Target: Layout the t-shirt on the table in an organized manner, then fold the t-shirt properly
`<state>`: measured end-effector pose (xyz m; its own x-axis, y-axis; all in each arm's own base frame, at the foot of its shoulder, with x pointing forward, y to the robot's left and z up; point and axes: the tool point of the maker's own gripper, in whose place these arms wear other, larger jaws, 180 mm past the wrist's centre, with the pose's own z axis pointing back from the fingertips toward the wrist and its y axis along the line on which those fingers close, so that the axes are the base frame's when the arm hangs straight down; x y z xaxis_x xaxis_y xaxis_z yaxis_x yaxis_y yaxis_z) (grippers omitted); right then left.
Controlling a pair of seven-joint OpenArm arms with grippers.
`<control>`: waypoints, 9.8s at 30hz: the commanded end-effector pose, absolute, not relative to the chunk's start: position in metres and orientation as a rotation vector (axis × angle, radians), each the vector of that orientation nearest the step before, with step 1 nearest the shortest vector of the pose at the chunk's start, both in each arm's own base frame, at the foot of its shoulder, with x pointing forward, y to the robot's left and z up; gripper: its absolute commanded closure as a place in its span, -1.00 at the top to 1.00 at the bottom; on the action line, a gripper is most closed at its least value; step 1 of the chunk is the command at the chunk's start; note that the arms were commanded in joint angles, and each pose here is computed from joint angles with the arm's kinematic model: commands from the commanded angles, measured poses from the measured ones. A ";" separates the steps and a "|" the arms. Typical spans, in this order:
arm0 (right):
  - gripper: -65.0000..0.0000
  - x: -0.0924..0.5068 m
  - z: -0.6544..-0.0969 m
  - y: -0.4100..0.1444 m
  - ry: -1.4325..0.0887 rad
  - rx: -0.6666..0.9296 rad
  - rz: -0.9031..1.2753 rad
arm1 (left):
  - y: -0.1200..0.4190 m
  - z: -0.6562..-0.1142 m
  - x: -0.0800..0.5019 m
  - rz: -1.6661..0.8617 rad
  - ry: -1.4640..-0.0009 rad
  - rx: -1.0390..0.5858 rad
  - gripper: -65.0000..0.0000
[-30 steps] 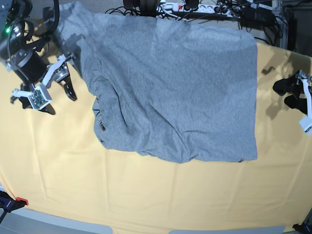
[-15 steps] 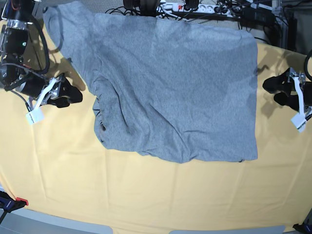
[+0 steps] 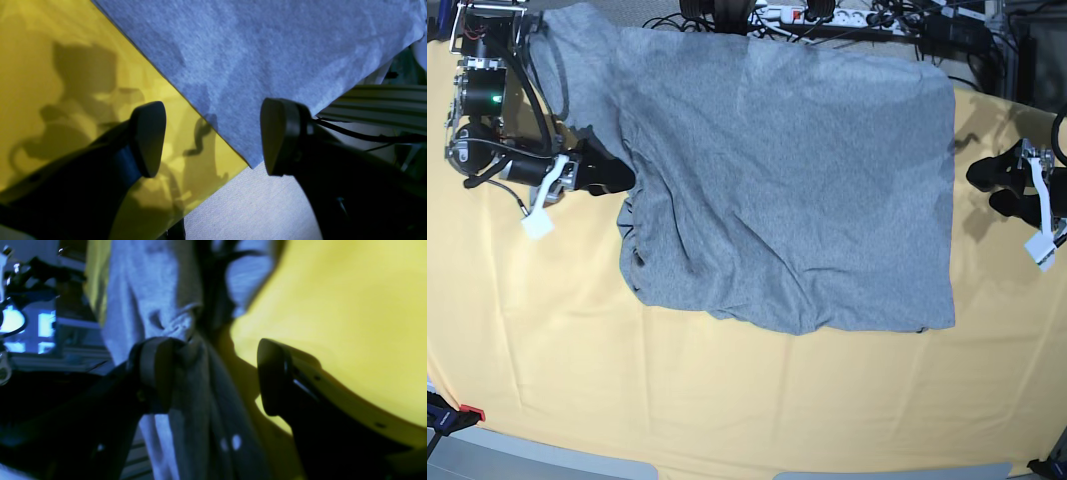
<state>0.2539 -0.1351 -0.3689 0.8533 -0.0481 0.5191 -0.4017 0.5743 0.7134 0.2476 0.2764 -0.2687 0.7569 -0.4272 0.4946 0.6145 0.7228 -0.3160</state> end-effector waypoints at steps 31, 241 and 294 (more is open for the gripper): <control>-1.00 0.271 -0.275 -0.177 -0.829 0.630 0.454 | 0.281 -0.253 0.256 -0.608 -0.447 -0.470 0.41; 0.10 0.282 -0.338 -0.175 -0.770 0.316 0.400 | 0.261 -0.265 0.255 -0.592 -0.471 -0.543 0.41; -1.00 0.252 -0.280 -0.324 -0.857 0.024 -0.071 | 0.261 -0.265 0.254 -0.599 -0.473 -0.543 0.41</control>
